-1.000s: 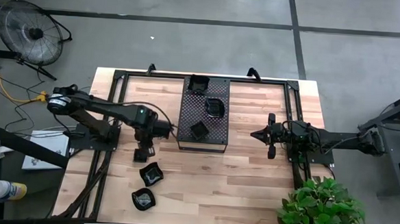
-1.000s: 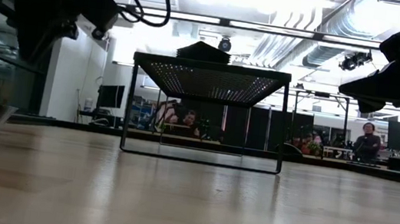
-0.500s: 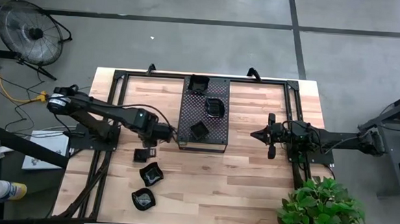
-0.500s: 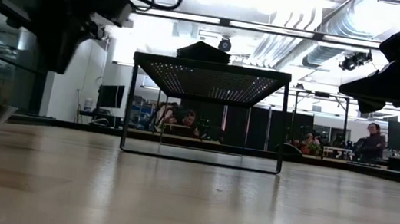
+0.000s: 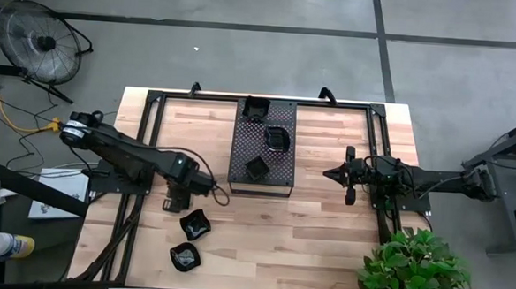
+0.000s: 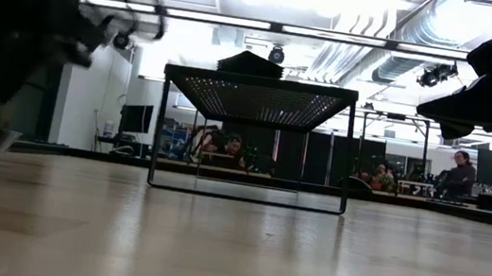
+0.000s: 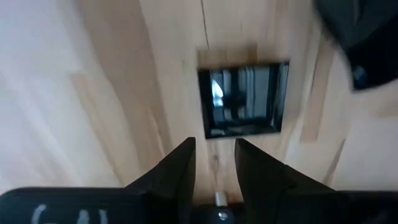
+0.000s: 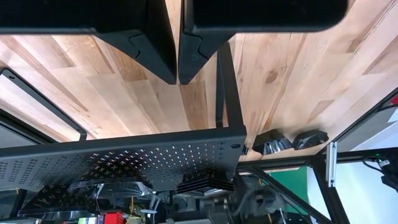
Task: Pick & Place Mini shaped plates
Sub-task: Stack the black square shape plate on top of the other black square shape plate on the shelf
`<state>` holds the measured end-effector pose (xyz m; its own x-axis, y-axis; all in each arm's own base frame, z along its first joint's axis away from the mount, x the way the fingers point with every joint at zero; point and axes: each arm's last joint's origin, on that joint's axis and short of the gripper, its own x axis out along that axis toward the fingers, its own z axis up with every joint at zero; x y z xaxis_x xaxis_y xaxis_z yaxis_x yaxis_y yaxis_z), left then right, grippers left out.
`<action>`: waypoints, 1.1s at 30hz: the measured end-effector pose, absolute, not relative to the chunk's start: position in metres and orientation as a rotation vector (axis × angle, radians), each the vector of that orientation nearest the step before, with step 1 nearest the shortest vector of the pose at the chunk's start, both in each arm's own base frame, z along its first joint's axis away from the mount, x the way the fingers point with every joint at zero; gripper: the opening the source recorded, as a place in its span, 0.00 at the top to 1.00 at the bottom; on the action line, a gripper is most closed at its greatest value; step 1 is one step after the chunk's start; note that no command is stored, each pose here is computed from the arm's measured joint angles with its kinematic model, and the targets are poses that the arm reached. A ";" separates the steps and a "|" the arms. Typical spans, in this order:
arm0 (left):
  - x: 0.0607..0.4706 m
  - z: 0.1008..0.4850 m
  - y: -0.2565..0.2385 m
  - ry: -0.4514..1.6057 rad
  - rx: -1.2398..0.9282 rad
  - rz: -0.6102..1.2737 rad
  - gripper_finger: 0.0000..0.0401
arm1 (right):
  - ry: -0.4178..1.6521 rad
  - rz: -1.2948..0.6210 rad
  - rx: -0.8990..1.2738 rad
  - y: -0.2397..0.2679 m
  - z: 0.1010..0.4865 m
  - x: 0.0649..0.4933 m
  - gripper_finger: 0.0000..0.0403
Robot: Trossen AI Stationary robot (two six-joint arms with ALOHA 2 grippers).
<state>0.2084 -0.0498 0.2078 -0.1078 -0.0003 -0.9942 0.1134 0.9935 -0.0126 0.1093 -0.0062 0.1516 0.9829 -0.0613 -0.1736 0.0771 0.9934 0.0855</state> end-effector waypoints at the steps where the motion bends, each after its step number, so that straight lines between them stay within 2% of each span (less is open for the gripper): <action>1: 0.205 0.202 -0.049 1.698 0.082 -0.111 0.73 | 0.171 -0.070 0.092 -0.006 0.152 0.109 0.97; 7: 0.198 0.180 -0.048 1.699 0.100 -0.188 0.73 | 0.171 -0.070 0.092 -0.006 0.152 0.109 0.97; 14: 0.202 0.178 -0.045 1.635 0.140 -0.252 0.73 | 0.171 -0.070 0.092 -0.006 0.152 0.109 0.97; 20: 0.194 0.187 -0.024 1.534 0.078 -0.254 0.73 | 0.172 -0.070 0.092 -0.006 0.152 0.109 0.97; 25: 0.177 0.190 -0.012 1.362 -0.013 -0.309 0.73 | 0.171 -0.070 0.092 -0.006 0.152 0.109 0.97; 33: 0.158 0.176 -0.008 1.363 -0.042 -0.291 0.73 | 0.172 -0.070 0.092 -0.006 0.152 0.109 0.97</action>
<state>0.1583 -0.0077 0.1758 0.1759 -0.2297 -0.9572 0.1808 0.9634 -0.1979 0.1093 -0.0062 0.1516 0.9829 -0.0617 -0.1736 0.0774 0.9933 0.0855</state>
